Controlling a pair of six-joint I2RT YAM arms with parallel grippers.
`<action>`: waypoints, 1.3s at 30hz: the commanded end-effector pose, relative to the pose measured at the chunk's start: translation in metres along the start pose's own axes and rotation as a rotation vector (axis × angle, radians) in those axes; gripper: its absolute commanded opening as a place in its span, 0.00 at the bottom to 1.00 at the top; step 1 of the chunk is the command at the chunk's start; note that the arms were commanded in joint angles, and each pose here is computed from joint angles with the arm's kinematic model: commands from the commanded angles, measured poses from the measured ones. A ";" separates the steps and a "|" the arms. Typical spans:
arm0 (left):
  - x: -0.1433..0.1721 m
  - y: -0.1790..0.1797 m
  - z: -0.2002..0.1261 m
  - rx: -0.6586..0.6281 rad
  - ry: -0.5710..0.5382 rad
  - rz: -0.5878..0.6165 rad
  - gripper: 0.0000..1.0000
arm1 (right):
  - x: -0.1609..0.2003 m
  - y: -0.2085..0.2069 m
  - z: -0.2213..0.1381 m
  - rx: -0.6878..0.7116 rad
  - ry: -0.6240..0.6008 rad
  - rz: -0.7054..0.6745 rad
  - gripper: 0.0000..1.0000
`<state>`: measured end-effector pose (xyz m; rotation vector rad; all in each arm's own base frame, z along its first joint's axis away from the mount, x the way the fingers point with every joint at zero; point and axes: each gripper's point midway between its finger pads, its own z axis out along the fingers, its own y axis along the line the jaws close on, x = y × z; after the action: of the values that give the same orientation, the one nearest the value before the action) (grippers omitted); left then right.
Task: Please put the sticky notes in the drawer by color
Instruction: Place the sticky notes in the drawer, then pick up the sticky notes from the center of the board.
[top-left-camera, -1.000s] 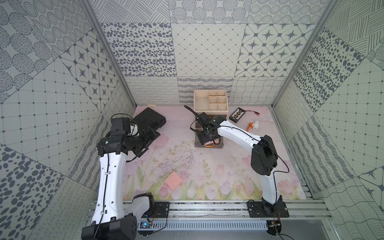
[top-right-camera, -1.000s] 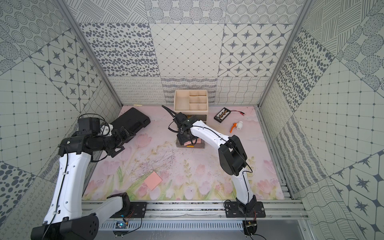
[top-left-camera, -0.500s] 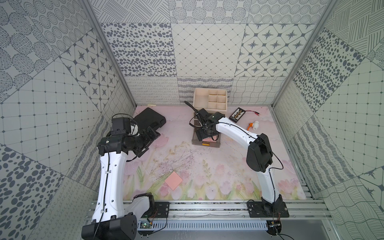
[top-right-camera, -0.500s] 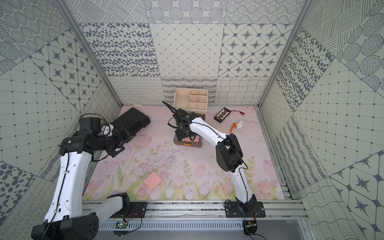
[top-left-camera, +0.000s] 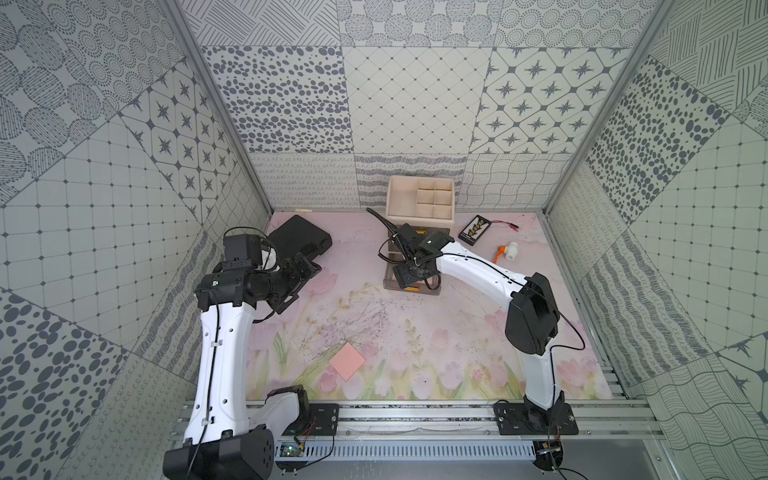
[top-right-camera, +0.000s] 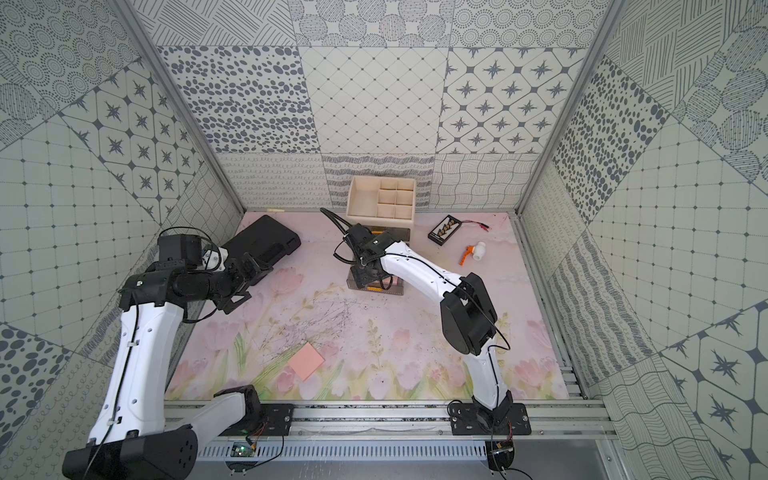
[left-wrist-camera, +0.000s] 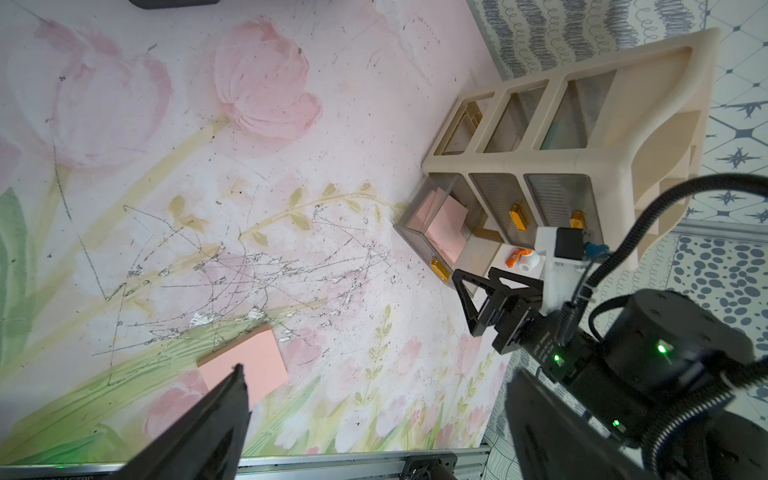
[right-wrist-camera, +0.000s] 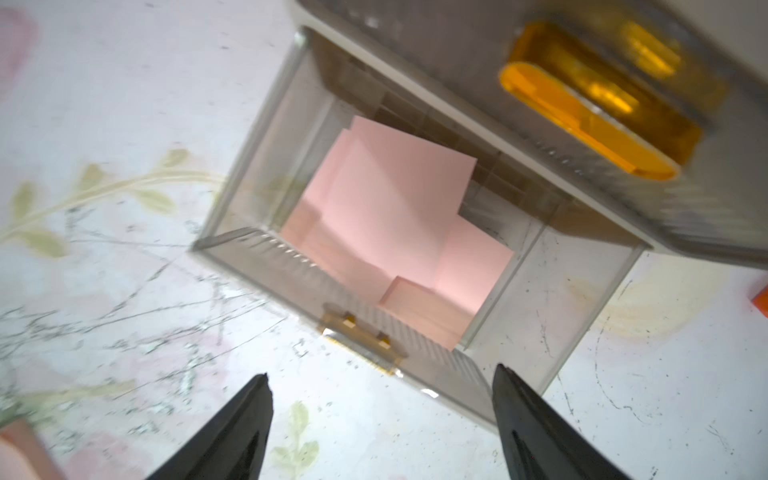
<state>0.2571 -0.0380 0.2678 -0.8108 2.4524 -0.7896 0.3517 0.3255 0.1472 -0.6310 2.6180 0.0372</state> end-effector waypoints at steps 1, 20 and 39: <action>-0.007 -0.009 -0.008 0.025 -0.025 -0.001 0.99 | -0.010 0.039 -0.039 -0.102 -0.098 -0.021 0.87; -0.050 -0.031 -0.055 0.150 -0.216 -0.171 0.99 | 0.125 0.208 -0.016 -0.414 0.084 -0.289 0.99; -0.049 -0.036 -0.059 0.165 -0.216 -0.152 0.99 | 0.129 0.257 0.015 -0.382 0.088 -0.380 0.99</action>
<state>0.2691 -0.0081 0.3358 -1.0179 2.1595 -0.8762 0.1400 0.4905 0.0573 -1.2729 2.5732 0.3861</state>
